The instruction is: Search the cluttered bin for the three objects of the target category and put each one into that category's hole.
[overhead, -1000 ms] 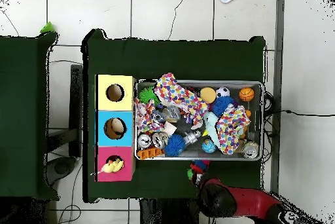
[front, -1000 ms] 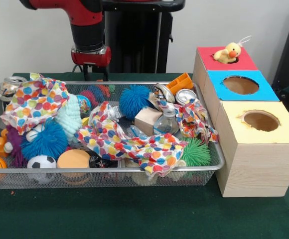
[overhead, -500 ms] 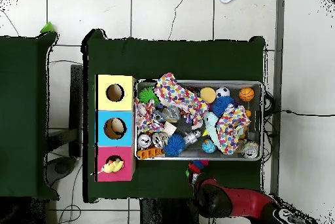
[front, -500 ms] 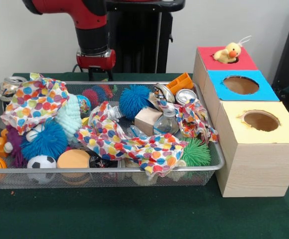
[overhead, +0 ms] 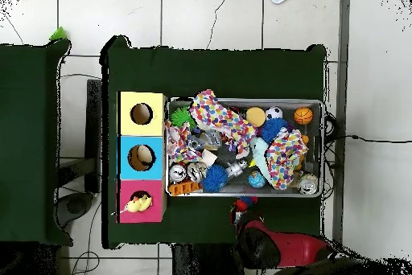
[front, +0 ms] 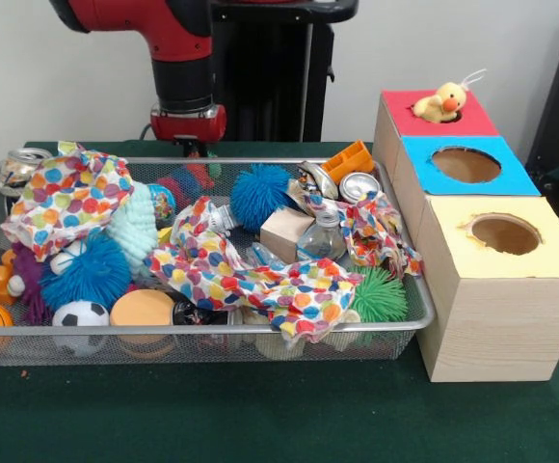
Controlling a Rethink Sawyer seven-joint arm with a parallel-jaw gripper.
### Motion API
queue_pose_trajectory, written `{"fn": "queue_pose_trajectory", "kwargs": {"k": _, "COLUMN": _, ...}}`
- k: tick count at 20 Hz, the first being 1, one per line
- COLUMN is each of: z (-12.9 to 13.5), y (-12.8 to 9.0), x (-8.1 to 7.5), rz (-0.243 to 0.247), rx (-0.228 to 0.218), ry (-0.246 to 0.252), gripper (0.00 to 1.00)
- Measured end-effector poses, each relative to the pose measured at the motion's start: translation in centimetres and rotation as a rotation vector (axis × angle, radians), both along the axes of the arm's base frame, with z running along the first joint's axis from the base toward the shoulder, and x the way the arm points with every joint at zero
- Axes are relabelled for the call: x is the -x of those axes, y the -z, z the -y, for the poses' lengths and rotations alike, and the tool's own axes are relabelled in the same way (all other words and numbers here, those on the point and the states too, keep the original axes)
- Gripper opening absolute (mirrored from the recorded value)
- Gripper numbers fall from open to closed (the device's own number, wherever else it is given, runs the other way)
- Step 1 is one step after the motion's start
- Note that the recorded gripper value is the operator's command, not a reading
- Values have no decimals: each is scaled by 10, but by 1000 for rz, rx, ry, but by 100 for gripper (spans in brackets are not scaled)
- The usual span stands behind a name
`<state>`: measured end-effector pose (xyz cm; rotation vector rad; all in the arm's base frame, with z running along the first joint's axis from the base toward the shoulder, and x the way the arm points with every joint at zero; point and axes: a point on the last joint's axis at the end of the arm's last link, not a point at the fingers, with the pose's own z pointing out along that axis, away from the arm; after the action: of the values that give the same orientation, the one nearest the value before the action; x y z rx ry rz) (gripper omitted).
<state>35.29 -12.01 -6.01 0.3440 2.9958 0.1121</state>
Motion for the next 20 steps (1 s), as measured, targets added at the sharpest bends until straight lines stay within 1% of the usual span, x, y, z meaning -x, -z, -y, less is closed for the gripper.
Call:
{"fn": "queue_pose_trajectory", "kwargs": {"k": 10, "z": 2, "y": 0, "x": -1, "rz": -3, "rx": 8, "ry": -5, "gripper": 0}}
{"fn": "queue_pose_trajectory", "kwargs": {"k": 13, "z": 5, "y": -4, "x": -2, "rz": -25, "rx": 15, "ry": -6, "gripper": 0}}
{"fn": "queue_pose_trajectory", "kwargs": {"k": 16, "z": 13, "y": -10, "x": -4, "rz": -60, "rx": 21, "ry": 4, "gripper": 0}}
{"fn": "queue_pose_trajectory", "kwargs": {"k": 17, "z": 21, "y": -17, "x": -6, "rz": -102, "rx": 25, "ry": 24, "gripper": 0}}
{"fn": "queue_pose_trajectory", "kwargs": {"k": 18, "z": 26, "y": -21, "x": -7, "rz": -127, "rx": 27, "ry": 37, "gripper": 0}}
{"fn": "queue_pose_trajectory", "kwargs": {"k": 20, "z": 32, "y": -27, "x": -9, "rz": -158, "rx": 29, "ry": 54, "gripper": 0}}
